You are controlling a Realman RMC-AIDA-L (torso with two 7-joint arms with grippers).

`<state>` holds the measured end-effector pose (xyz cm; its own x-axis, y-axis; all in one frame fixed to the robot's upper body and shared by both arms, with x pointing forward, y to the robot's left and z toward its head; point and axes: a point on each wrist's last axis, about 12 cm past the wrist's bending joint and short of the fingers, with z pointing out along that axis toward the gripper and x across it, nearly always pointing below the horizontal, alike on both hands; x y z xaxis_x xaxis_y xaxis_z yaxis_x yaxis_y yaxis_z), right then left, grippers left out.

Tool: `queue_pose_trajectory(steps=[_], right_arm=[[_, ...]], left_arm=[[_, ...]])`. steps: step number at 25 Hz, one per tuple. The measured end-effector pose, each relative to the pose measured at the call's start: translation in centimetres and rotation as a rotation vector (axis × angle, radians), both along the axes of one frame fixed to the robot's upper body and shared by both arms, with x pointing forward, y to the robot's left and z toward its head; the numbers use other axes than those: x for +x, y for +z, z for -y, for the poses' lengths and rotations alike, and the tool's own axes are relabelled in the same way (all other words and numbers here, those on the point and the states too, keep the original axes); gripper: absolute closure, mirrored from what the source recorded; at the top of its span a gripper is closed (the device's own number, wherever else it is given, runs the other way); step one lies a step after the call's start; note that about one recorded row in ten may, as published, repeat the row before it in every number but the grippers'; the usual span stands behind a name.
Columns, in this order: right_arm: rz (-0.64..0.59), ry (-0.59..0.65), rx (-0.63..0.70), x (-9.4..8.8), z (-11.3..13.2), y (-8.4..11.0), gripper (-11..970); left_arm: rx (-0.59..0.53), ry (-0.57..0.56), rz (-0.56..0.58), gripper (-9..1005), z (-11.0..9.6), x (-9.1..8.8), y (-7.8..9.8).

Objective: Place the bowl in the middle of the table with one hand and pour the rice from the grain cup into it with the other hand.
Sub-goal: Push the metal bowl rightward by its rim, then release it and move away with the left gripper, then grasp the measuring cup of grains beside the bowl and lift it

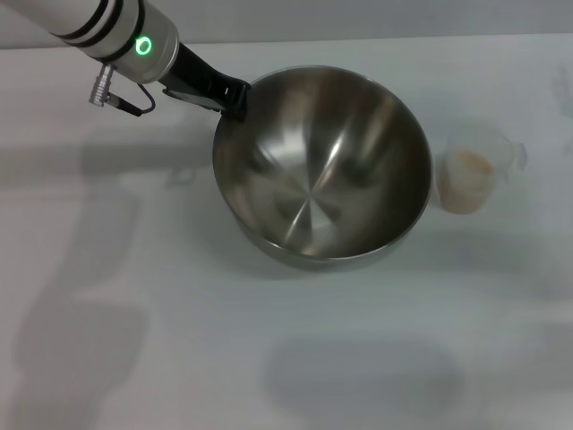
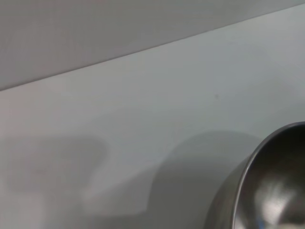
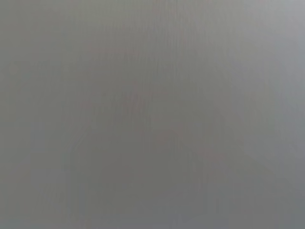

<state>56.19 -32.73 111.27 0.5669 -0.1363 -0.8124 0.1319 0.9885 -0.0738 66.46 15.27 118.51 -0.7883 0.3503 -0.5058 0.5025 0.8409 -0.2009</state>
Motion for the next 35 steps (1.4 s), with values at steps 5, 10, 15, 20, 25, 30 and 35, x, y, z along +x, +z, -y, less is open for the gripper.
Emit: queue_pose_trajectory(steps=[5, 10, 15, 20, 25, 30, 35], right_arm=[[-0.002, -0.002, 0.001, -0.1, 0.0, -0.1, 219], [-0.003, -0.002, 0.001, -0.1, 0.0, -0.1, 219], [-0.005, -0.004, 0.002, -0.2, 0.1, -0.2, 219], [-0.006, -0.005, 0.002, -0.3, 0.1, -0.2, 219], [-0.008, -0.006, 0.002, -0.3, 0.1, -0.3, 219], [-0.008, -0.007, 0.002, -0.3, 0.2, -0.3, 219], [-0.008, -0.006, 0.002, -0.3, 0.2, -0.3, 218]], left_arm=[[0.012, 0.004, -0.001, 949, 0.0, 0.0, -0.7], [0.01, 0.007, 0.004, 950, 0.0, 0.1, -0.7], [0.001, 0.02, 0.017, 952, -0.1, 0.3, -0.7], [-0.007, 0.041, 0.029, 938, -0.3, 0.5, -0.8], [-0.008, 0.046, 0.03, 863, -0.4, 0.5, -1.0], [-0.014, 0.053, 0.064, 807, -0.7, 0.6, -0.5], [-0.071, 0.092, 0.185, 802, -2.6, 0.5, 2.5]])
